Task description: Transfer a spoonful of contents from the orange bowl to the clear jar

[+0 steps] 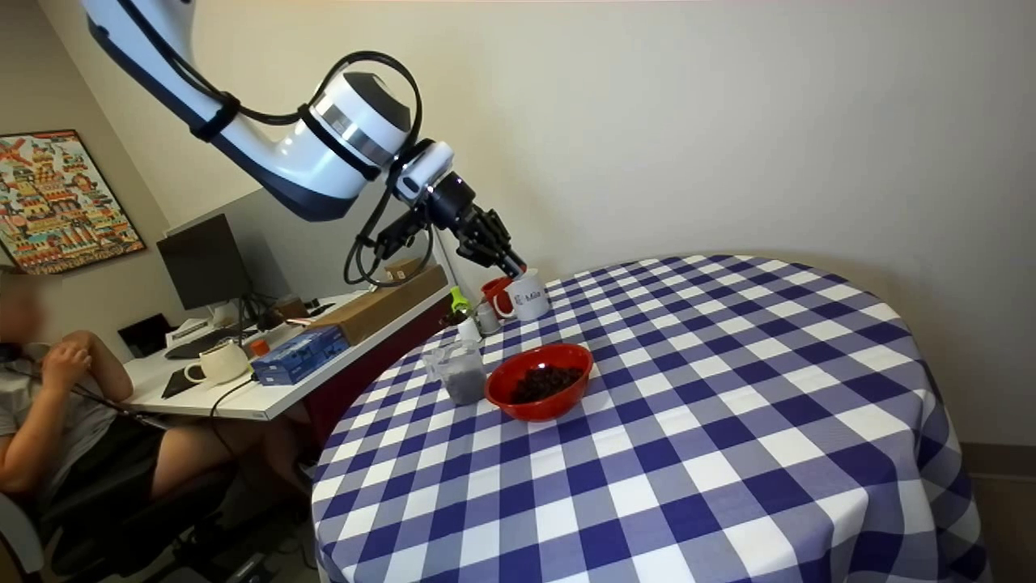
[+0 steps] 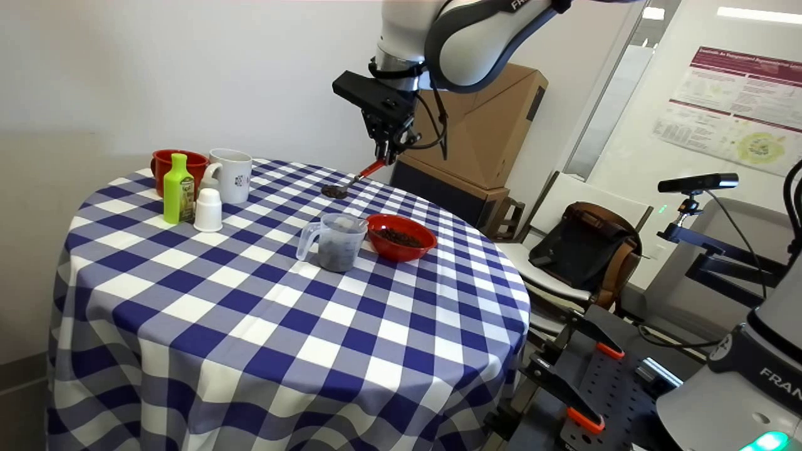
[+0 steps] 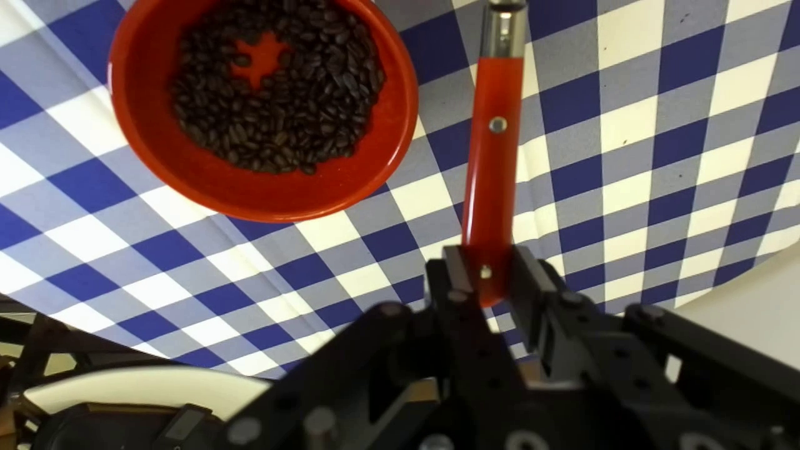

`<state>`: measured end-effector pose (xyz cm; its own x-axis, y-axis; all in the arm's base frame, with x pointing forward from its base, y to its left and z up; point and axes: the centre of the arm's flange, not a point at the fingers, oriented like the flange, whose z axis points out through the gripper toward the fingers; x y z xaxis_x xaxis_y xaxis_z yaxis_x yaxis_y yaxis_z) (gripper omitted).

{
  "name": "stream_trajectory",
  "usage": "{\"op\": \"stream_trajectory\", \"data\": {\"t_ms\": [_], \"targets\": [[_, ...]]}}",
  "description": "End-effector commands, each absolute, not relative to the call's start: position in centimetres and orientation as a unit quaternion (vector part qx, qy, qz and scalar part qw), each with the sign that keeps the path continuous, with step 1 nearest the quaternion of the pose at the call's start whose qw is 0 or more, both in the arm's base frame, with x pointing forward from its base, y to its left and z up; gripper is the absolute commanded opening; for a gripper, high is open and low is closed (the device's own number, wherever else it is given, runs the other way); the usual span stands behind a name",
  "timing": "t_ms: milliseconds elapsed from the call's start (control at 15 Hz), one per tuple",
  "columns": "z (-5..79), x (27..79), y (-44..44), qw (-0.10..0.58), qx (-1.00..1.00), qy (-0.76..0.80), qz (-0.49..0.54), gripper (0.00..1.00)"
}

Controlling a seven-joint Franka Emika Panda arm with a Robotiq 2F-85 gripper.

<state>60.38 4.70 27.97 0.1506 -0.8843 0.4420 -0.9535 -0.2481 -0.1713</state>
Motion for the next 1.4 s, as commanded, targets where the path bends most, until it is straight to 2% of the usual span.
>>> {"op": "stream_trajectory", "data": {"t_ms": [0, 1333], "targets": [[28.0, 60.9, 5.8, 0.089, 0.764, -0.591, 0.243, 0.05], [27.9, 60.1, 9.1, 0.12, 0.806, -0.495, 0.302, 0.05]]}}
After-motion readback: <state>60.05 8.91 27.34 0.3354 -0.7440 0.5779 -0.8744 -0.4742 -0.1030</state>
